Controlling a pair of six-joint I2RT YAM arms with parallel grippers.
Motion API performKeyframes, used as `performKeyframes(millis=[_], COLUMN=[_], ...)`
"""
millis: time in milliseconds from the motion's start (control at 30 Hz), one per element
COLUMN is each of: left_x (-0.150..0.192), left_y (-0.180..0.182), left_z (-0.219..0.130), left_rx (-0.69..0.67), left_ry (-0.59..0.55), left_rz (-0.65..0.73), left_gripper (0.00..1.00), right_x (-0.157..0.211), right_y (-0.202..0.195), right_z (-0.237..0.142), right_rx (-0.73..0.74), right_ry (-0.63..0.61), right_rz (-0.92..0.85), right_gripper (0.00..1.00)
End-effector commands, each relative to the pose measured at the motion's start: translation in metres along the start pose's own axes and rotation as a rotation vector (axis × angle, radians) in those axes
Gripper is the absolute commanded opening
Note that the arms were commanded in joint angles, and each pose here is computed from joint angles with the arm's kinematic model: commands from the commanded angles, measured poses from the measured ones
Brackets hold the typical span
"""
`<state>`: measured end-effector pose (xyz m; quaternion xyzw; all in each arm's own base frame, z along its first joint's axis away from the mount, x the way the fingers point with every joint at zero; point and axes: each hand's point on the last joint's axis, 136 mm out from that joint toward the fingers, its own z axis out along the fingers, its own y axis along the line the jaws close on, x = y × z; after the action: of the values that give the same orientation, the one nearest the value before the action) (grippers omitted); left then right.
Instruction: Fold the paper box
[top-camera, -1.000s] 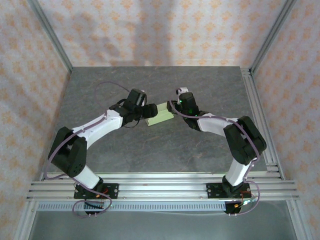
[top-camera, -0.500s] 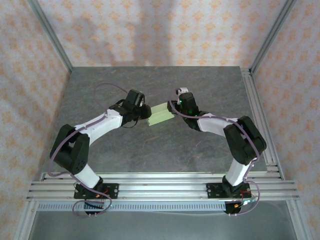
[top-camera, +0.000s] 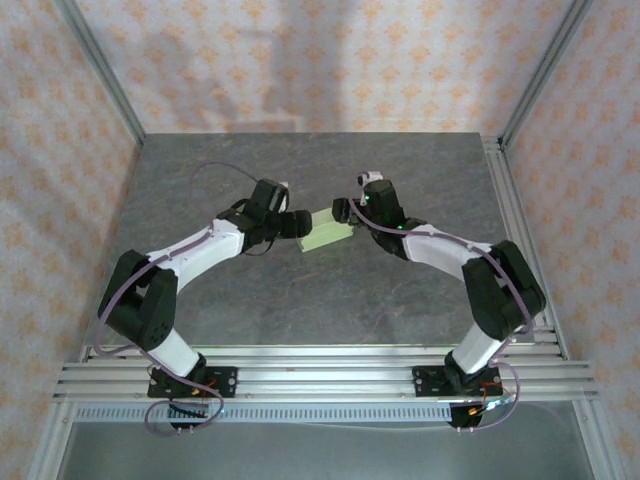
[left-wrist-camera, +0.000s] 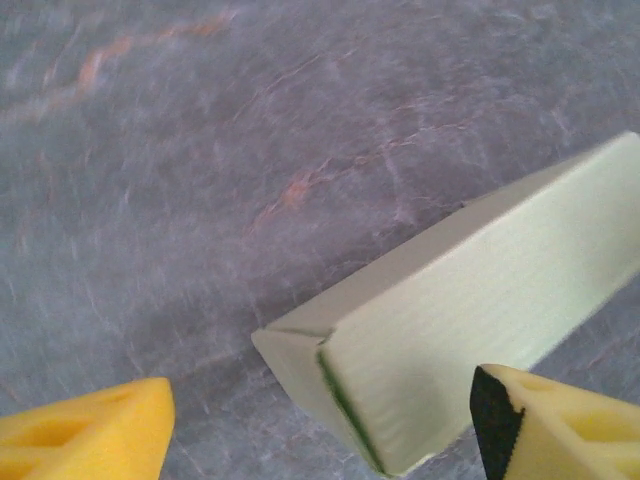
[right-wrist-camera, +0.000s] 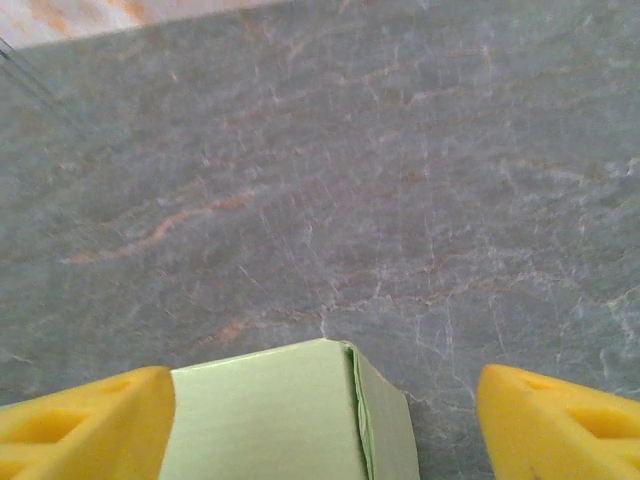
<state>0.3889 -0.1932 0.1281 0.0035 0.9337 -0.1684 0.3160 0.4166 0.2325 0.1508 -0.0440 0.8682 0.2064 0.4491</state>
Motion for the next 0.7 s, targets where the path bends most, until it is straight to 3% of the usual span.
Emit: performKeyframes(millis=[0, 167, 267, 533, 667], left_x=[-0.032, -0.042, -0.038, -0.022, -0.014], left_y=[-0.024, -0.046, -0.054, -0.063, -0.061], left_z=[-0.027, -0.028, -0.021, 0.003, 0.019], left_rx=[0.064, 0.140, 0.181, 0.250, 0.255], left_ry=[-0.083, -0.056, 0.029, 0.219, 0.291], left_rz=[0.318, 0.597, 0.710, 0.875, 0.908], left_gripper=[0.90, 0.91, 0.85, 0.84, 0.83], right_x=[-0.038, -0.040, -0.039, -0.024, -0.013], right_y=[-0.004, -0.033, -0.048, -0.067, -0.037], right_z=[-0.025, -0.042, -0.055, -0.075, -0.081], right_rx=[-0.015, 0.014, 0.040, 0.087, -0.076], right_ry=[-0.087, -0.105, -0.118, -0.107, -0.031], right_rz=[0.056, 0.113, 0.121, 0.106, -0.064], right_gripper=[0.84, 0.86, 0.86, 0.87, 0.89])
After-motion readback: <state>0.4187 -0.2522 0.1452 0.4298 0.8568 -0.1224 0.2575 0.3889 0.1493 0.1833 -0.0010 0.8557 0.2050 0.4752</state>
